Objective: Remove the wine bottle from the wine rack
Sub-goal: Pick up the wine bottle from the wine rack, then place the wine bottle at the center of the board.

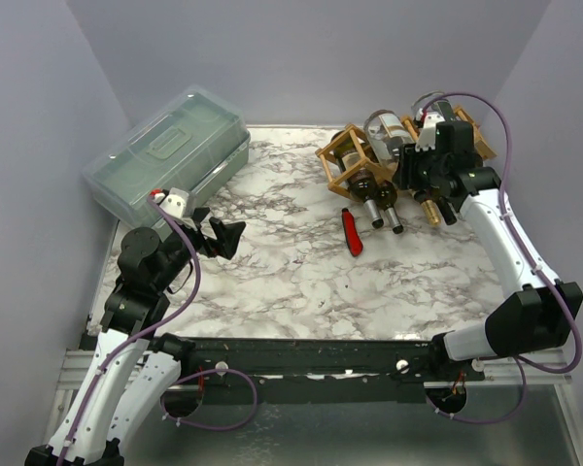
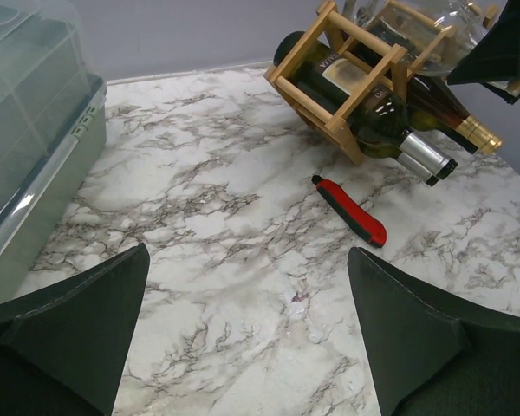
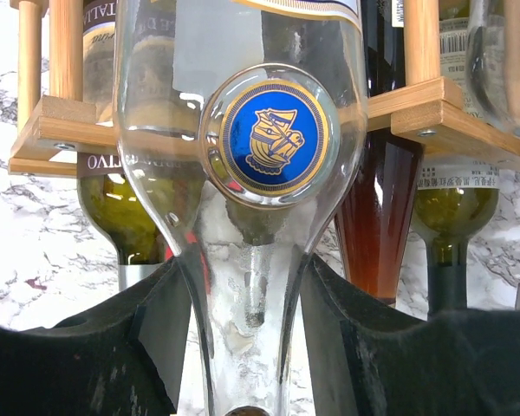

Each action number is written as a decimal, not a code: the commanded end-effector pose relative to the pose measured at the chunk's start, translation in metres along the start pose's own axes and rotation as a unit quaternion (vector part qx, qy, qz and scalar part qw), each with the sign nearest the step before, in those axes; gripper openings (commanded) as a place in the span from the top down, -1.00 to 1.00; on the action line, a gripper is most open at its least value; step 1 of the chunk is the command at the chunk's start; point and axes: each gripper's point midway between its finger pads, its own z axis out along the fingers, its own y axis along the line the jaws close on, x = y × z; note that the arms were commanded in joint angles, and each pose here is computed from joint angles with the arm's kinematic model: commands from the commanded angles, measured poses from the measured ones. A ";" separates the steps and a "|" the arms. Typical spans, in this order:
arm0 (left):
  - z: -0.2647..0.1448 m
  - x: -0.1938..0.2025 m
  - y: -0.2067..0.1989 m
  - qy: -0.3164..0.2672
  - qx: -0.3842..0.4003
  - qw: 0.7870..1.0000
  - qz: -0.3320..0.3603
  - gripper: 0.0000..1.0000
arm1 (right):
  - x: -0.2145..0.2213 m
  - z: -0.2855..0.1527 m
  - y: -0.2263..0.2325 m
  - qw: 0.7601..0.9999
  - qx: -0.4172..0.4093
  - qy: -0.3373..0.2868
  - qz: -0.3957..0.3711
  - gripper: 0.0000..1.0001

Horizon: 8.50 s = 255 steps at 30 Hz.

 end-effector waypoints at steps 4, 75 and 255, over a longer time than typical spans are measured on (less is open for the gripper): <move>0.001 0.003 0.004 -0.001 -0.007 1.000 0.006 -0.98 | -0.105 -0.051 0.003 0.984 -0.005 -0.178 -0.015 0.99; 0.002 0.005 -0.015 -0.010 0.053 0.998 0.020 -0.98 | -0.091 -0.109 0.112 0.943 -0.288 -0.152 -0.068 0.99; 0.116 0.200 -0.182 -0.055 0.212 0.920 0.324 -0.98 | 0.150 -0.084 0.189 0.778 -0.298 0.340 -0.436 0.94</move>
